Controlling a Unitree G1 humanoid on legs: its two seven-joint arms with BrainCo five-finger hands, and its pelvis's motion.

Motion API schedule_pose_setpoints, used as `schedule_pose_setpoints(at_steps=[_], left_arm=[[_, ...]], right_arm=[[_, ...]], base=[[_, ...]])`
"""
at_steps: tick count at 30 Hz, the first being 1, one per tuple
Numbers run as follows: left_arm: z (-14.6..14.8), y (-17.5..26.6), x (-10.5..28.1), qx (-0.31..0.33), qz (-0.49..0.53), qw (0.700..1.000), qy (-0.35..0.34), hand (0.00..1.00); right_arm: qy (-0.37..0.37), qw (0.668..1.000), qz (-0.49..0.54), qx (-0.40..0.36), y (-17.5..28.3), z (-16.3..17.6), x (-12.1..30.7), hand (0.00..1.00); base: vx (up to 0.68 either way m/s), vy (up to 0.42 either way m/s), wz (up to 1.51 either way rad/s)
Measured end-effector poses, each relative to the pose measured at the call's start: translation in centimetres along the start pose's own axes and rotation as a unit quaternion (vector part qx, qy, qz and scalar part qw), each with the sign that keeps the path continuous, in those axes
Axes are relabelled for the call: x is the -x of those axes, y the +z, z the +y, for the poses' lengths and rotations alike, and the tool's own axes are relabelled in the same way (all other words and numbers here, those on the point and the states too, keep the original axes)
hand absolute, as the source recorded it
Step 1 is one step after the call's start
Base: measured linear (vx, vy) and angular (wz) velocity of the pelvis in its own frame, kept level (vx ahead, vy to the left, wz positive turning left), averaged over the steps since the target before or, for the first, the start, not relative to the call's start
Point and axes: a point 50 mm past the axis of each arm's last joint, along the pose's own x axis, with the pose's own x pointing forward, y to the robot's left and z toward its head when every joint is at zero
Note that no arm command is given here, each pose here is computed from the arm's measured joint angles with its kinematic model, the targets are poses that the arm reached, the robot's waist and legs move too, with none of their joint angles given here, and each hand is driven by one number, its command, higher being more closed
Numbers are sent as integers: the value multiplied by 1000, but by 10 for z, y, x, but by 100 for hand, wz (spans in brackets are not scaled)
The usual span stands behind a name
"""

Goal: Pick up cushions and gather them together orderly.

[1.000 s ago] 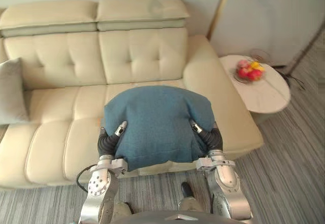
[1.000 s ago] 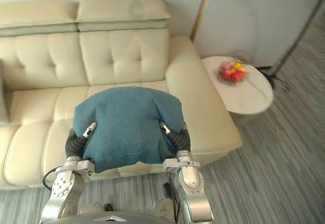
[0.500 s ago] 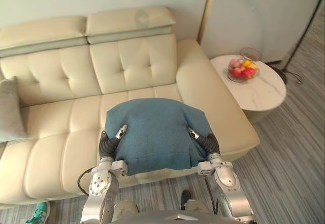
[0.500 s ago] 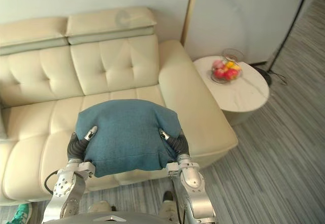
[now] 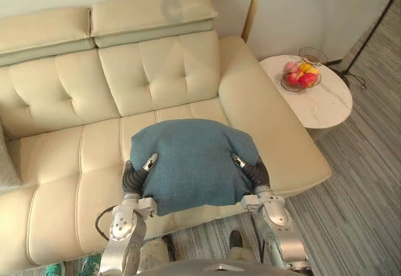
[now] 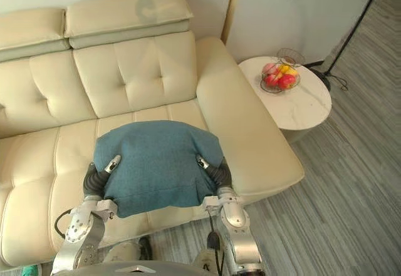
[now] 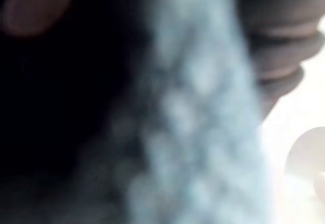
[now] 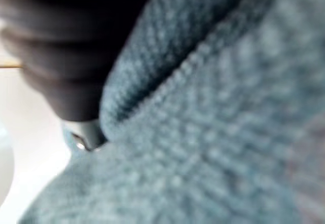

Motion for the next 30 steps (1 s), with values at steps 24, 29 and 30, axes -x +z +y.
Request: schedule_pose_setpoints(at_steps=[24,29,30], left_arm=[[-1,10,0,-5,-19,1000,6,100],[-1,19,-9,-31,-45,998,36,100],[0,28,-16,-44,-64,996,41,100]], right_arm=[[4,999,-33,-13,15,7,5,100],[11,997,-69,-19,33,24,-10,100],[17,996,-88,-19,42,32,-16,100]], base=[[49,7,16],[-67,-19,6],[-70,-32,4]])
